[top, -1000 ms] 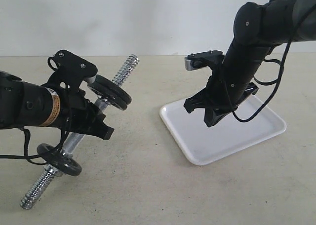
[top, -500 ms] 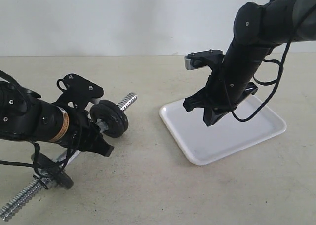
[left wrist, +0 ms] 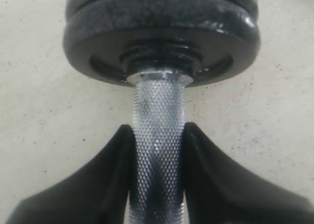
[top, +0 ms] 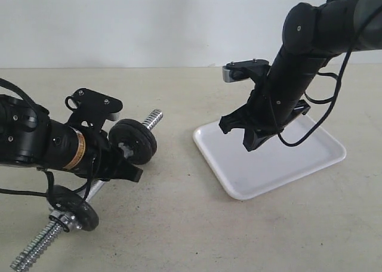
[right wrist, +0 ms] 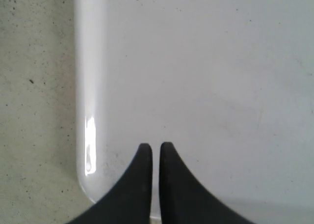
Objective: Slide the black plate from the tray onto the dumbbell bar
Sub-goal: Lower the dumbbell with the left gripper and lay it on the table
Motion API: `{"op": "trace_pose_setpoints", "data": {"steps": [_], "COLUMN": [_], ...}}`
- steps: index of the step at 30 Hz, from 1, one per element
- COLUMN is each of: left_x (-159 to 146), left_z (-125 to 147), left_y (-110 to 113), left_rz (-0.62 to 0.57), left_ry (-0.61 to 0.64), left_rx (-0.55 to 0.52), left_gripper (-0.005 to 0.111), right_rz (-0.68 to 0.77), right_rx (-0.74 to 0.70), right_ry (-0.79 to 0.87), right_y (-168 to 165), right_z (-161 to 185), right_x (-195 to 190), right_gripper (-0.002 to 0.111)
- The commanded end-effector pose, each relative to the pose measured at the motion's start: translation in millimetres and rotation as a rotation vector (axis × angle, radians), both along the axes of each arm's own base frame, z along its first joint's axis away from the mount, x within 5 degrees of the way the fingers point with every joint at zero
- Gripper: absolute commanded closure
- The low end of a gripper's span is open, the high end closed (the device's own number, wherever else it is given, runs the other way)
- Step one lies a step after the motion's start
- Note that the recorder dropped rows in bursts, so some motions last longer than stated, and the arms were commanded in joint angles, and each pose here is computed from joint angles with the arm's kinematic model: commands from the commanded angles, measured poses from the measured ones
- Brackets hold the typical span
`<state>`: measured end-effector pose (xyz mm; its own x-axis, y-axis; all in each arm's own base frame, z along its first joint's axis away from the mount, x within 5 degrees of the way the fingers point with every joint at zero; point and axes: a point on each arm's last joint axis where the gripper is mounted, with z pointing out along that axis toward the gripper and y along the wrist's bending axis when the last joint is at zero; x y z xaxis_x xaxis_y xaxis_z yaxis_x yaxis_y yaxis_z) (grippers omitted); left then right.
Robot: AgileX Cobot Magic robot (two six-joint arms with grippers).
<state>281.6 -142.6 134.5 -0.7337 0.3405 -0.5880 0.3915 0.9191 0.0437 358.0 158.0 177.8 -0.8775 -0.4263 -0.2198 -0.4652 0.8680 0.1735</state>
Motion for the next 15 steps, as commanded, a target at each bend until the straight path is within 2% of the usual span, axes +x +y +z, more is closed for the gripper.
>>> {"op": "trace_pose_setpoints", "data": {"steps": [1,9,15], "left_x": [3,1,3], "left_z": [18,21,8], "left_y": [-15,-24,-25], "left_rz": [0.007,0.014,0.166], "left_ry": [-0.017,0.016,0.102], "left_rx": [-0.187,-0.322,-0.409], "left_gripper": [0.102,0.102,0.102], "right_rz": [-0.008,-0.048,-0.073], "right_rx": [0.007,-0.011,-0.029], "right_ry": [-0.005,-0.04,-0.063], "right_y": [-1,-10,-18], "right_z": [1,-35,-59], "right_x": [-1,-16,-30], "right_gripper": [0.109,0.109,0.109]}}
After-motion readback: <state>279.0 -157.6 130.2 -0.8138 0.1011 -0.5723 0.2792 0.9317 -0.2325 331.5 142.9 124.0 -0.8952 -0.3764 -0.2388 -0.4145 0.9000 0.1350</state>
